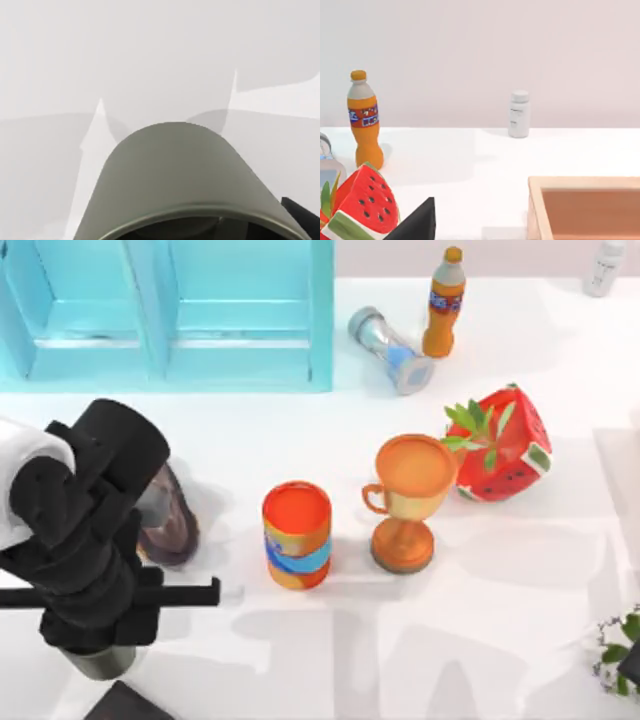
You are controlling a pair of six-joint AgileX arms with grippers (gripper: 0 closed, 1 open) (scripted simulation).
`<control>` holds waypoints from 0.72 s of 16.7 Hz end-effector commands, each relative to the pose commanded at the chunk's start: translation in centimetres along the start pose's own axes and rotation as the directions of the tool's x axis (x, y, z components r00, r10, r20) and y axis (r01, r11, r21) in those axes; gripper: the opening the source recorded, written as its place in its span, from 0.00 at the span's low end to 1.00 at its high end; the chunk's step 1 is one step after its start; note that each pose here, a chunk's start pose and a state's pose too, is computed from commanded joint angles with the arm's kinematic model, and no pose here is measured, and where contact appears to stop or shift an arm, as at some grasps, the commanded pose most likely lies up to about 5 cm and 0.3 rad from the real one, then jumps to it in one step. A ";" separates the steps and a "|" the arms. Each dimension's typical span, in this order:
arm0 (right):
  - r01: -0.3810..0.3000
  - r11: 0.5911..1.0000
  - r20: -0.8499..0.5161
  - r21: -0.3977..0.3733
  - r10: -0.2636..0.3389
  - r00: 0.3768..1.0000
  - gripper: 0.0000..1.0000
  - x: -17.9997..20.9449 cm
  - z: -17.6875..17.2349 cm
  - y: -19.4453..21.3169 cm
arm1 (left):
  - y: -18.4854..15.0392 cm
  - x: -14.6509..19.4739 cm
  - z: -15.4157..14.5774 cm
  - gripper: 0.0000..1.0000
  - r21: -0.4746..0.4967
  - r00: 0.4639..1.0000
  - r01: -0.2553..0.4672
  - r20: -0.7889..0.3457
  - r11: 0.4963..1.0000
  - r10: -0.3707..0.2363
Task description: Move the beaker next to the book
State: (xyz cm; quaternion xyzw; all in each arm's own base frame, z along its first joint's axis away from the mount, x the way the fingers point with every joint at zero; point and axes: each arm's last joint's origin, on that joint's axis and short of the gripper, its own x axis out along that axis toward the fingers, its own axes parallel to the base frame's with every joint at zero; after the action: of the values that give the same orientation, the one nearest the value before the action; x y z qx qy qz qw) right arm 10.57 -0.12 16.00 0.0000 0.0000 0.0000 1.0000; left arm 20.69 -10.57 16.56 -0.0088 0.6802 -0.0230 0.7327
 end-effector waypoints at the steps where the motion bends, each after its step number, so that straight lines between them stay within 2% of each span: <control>1: 0.000 1.000 0.000 0.000 0.000 1.000 1.00 0.0 0.0 0.0 | 0.0 0.0 0.0 0.00 0.000 1.000 0.000 0.000 1.000 0.000; 3: 0.000 1.000 0.000 0.000 0.000 1.000 1.00 0.0 0.0 0.0 | 0.0 0.0 0.0 0.00 0.000 1.000 0.000 0.000 1.000 0.000; 12: 0.000 1.000 0.000 0.000 0.000 1.000 1.00 0.0 0.0 0.0 | 0.0 0.0 0.0 0.68 0.000 1.000 0.000 0.000 1.000 0.000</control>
State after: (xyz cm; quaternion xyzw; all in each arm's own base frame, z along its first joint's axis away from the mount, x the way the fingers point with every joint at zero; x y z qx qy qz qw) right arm 10.57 -0.12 16.00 0.0000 0.0000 0.0000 1.0000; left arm 20.69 -10.57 16.56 -0.0088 0.6802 -0.0230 0.7327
